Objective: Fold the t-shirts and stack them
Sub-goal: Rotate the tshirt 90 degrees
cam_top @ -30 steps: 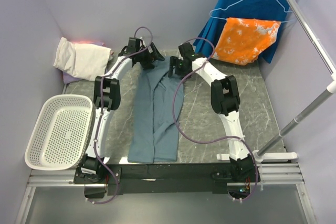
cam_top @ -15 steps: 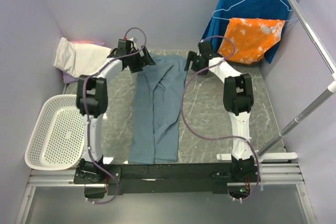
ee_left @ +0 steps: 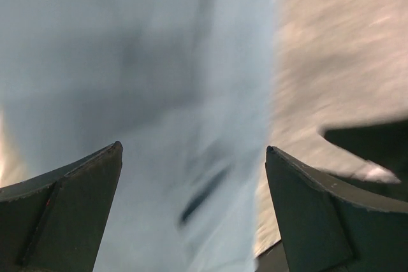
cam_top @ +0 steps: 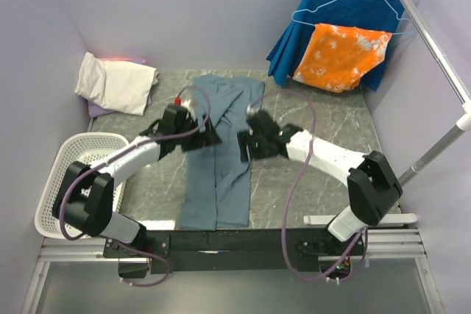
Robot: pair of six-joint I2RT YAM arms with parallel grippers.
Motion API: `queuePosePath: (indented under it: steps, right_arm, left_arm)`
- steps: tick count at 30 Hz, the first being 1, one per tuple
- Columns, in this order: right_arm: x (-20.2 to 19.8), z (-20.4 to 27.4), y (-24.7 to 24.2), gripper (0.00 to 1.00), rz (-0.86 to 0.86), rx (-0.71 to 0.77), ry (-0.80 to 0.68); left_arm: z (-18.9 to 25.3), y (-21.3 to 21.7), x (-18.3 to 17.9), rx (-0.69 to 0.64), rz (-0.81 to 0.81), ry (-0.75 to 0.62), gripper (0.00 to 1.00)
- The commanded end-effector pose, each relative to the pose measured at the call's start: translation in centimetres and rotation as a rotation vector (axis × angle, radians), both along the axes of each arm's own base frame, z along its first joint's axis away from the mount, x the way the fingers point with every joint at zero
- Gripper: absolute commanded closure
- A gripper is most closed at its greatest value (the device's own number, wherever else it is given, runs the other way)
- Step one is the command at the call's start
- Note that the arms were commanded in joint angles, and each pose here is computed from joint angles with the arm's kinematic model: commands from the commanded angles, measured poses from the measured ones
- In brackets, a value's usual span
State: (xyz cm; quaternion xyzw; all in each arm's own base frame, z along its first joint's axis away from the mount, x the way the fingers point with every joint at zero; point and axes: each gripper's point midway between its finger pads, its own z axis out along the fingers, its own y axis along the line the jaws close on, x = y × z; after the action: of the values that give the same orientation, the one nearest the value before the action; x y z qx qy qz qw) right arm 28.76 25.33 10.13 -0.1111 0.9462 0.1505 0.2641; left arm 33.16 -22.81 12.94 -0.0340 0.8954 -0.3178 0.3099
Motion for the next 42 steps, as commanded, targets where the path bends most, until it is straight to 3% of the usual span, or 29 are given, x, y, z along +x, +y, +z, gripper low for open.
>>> queuePosePath:
  steps: [1,8,14,26,36,42]
  right_arm:
    - [-7.8,-2.8,-2.0,0.29,-0.004,-0.183,0.072]
    - [-15.6,-3.3,-0.4,0.34,0.093,-0.261,0.099]
    - [-19.2,-4.6,0.8,0.34,0.146,-0.338,0.127]
    - [-19.1,-5.4,4.2,0.34,0.172,-0.342,0.116]
    - [-19.8,-8.1,2.2,0.41,0.134,-0.454,0.172]
    - [-19.8,-8.4,1.2,0.61,0.118,-0.488,0.168]
  left_arm:
    - [-1.7,1.9,-2.2,0.013,0.097,0.031,0.01]
    - [-4.2,2.2,-3.8,0.036,0.105,0.080,0.00]
    - [-5.4,1.3,-4.8,0.031,0.080,0.103,0.01]
    - [-7.8,0.0,-4.8,0.028,0.043,0.170,0.01]
    - [-8.6,0.0,-5.1,0.032,0.041,0.189,0.01]
    - [-8.9,0.1,-5.2,0.036,0.042,0.196,0.01]
